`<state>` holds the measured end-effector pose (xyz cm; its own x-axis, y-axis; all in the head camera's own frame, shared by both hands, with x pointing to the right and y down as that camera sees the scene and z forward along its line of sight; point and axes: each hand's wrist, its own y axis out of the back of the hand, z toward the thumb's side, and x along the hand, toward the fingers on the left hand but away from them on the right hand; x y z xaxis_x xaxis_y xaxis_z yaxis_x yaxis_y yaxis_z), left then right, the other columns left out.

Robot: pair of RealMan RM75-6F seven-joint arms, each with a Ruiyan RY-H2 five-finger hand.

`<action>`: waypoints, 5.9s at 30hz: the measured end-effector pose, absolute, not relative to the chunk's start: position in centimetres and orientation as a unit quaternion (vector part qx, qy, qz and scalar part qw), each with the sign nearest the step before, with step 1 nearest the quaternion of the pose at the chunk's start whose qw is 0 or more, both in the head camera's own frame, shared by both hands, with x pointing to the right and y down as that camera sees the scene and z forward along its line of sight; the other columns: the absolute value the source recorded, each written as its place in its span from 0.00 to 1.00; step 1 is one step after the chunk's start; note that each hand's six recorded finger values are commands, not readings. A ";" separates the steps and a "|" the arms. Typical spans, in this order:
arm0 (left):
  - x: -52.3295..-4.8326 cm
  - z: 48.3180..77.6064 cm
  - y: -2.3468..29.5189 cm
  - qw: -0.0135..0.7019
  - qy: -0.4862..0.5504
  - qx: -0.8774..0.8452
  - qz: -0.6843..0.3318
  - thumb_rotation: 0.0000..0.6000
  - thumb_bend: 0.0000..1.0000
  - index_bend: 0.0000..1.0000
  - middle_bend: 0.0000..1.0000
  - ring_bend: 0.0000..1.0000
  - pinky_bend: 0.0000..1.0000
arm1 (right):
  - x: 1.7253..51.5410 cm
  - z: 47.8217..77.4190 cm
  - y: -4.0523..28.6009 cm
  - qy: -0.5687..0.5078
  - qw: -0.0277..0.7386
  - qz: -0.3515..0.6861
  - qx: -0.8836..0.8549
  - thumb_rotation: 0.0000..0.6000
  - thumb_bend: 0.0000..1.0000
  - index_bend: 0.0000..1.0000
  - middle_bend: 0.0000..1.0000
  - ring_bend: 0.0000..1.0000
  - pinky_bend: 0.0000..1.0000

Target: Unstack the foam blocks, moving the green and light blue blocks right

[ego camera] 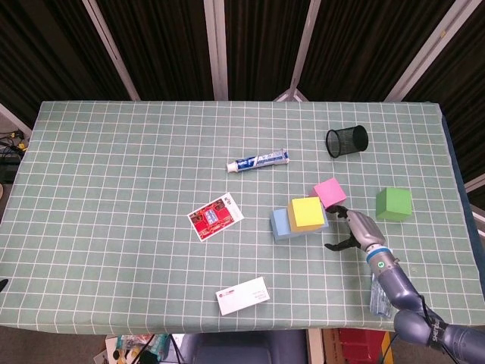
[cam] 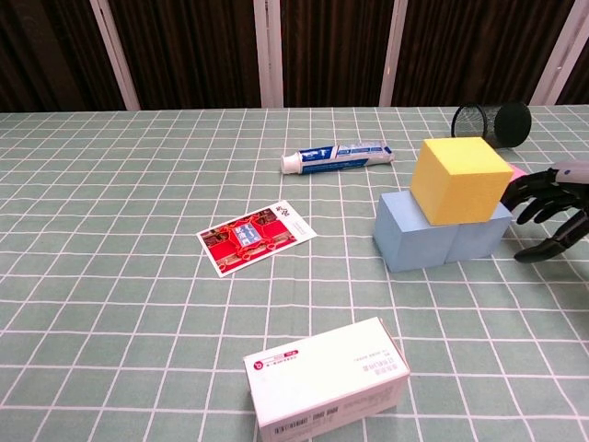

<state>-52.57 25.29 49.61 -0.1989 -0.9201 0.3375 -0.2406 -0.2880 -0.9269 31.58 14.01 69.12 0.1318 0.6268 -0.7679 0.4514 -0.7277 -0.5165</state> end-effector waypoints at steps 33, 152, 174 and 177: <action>-52.2 50.2 25.0 0.293 0.509 -0.566 -0.579 1.00 0.18 0.18 0.00 0.00 0.00 | 30.5 71.3 9.8 -0.367 0.071 0.546 -0.750 1.00 0.17 0.24 0.13 0.01 0.00; -52.1 49.6 25.4 0.290 0.512 -0.573 -0.570 1.00 0.18 0.18 0.00 0.00 0.00 | 34.2 66.8 8.6 -0.414 0.143 0.542 -0.717 1.00 0.17 0.30 0.30 0.30 0.00; -52.5 49.5 25.3 0.284 0.519 -0.571 -0.570 1.00 0.18 0.18 0.00 0.00 0.00 | 36.6 62.1 8.2 -0.450 0.184 0.523 -0.700 1.00 0.15 0.01 0.01 0.07 0.00; -52.5 49.6 25.2 0.284 0.517 -0.573 -0.569 1.00 0.18 0.18 0.00 0.00 0.00 | 37.7 59.8 8.9 -0.474 0.211 0.512 -0.685 1.00 0.15 0.04 0.03 0.09 0.00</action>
<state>-52.46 25.25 49.56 -0.1823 -0.9158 0.3579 -0.2691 -0.3037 -0.9140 37.67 8.88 59.76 0.0273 0.8650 -0.5011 0.4337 -0.4619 -0.7737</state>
